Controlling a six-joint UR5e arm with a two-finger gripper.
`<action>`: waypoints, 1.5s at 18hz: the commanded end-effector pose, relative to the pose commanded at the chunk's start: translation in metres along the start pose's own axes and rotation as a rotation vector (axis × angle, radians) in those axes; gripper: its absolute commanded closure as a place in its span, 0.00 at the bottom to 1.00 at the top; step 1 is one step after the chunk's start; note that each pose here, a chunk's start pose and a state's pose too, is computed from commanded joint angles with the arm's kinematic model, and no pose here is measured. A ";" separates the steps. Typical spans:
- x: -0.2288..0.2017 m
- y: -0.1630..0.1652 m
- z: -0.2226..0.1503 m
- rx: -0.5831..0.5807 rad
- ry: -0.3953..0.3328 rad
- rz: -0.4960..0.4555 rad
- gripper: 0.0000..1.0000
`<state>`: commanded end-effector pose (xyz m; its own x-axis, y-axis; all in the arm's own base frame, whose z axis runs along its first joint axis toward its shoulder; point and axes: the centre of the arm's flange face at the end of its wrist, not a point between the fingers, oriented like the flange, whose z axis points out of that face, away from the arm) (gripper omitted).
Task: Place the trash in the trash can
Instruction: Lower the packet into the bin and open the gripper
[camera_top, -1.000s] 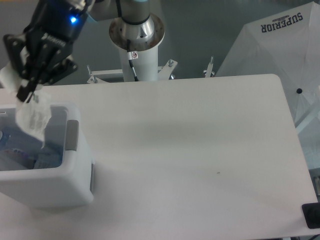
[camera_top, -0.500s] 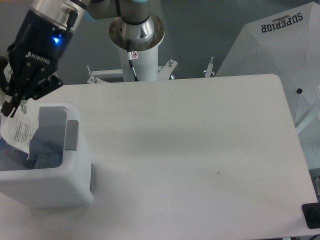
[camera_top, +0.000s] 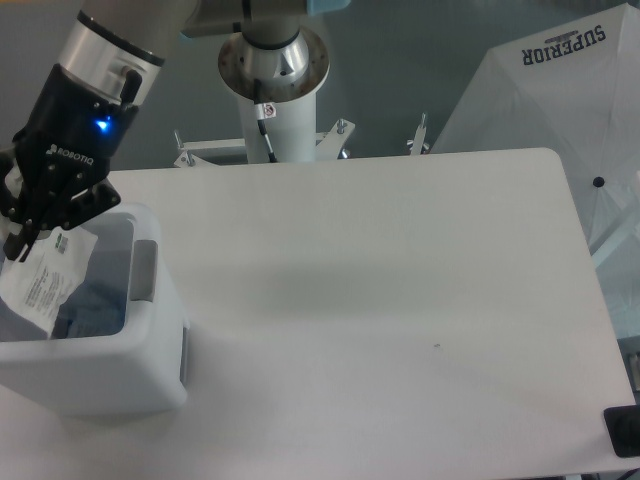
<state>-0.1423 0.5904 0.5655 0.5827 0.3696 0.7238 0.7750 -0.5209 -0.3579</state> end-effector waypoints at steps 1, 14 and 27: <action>0.002 0.002 0.001 -0.004 0.001 0.019 1.00; 0.002 0.025 0.014 -0.052 0.004 0.171 1.00; -0.002 0.029 0.021 -0.075 0.012 0.302 1.00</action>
<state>-0.1155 0.5904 0.5416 0.7807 0.1800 0.5984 0.5463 -0.6614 -0.5138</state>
